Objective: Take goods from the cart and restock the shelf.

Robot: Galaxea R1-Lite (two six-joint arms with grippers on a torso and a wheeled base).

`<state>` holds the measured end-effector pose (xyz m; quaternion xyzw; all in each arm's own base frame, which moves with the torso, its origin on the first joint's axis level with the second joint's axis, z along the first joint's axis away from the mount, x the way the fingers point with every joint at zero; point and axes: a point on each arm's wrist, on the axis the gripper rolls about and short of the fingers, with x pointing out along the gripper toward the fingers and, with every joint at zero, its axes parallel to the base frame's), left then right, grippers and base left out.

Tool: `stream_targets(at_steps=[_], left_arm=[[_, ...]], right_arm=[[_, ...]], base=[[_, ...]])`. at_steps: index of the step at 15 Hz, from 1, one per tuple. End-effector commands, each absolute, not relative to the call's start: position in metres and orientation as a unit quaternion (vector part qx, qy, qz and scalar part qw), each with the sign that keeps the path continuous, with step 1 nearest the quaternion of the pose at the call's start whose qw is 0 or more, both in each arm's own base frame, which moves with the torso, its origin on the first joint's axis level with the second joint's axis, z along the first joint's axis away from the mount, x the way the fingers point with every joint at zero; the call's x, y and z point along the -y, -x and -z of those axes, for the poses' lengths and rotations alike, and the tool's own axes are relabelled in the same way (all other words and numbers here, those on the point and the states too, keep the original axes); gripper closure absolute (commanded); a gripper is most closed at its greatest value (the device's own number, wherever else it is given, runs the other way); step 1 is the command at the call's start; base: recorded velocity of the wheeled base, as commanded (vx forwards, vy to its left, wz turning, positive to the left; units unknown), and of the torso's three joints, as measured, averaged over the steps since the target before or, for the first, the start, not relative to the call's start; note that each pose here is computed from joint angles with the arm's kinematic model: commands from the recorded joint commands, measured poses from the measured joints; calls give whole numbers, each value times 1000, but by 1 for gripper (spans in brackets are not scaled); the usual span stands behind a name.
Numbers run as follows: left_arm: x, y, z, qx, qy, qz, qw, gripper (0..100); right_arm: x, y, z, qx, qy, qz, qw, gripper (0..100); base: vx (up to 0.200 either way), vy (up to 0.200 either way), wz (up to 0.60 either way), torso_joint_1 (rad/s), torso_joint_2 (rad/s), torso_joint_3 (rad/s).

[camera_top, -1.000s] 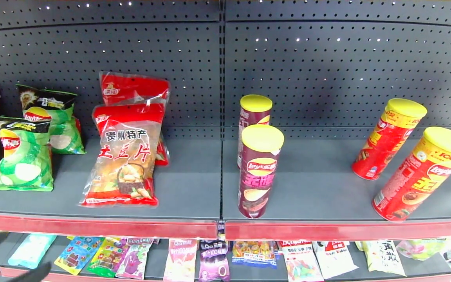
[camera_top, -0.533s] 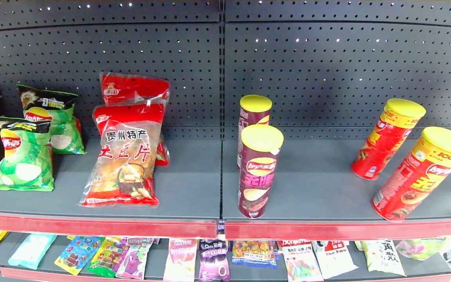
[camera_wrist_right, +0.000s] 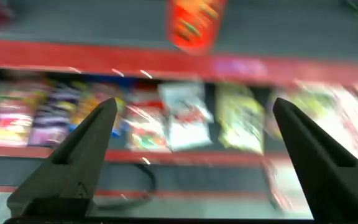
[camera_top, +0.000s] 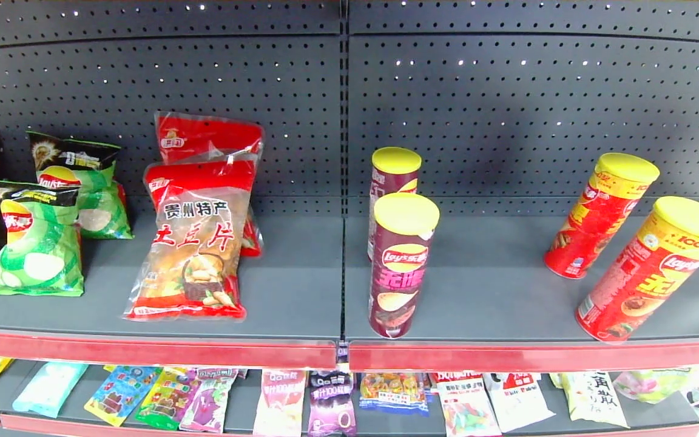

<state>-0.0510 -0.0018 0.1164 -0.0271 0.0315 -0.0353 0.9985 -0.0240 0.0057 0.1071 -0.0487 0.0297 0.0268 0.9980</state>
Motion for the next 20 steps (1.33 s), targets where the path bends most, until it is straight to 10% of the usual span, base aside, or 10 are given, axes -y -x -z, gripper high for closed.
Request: stream_targets(at_steps=[1, 20], left_arm=[[2, 36, -95, -26, 19, 33, 999, 0], [1, 23, -76, 0, 2, 11, 1000, 0]], right_arm=[[-6, 15, -84, -26, 46, -49, 997, 0], [0, 23, -76, -1, 5, 3, 1000, 0]], base=[[0, 0, 0, 0, 0, 0], [0, 0, 0, 0, 0, 0]])
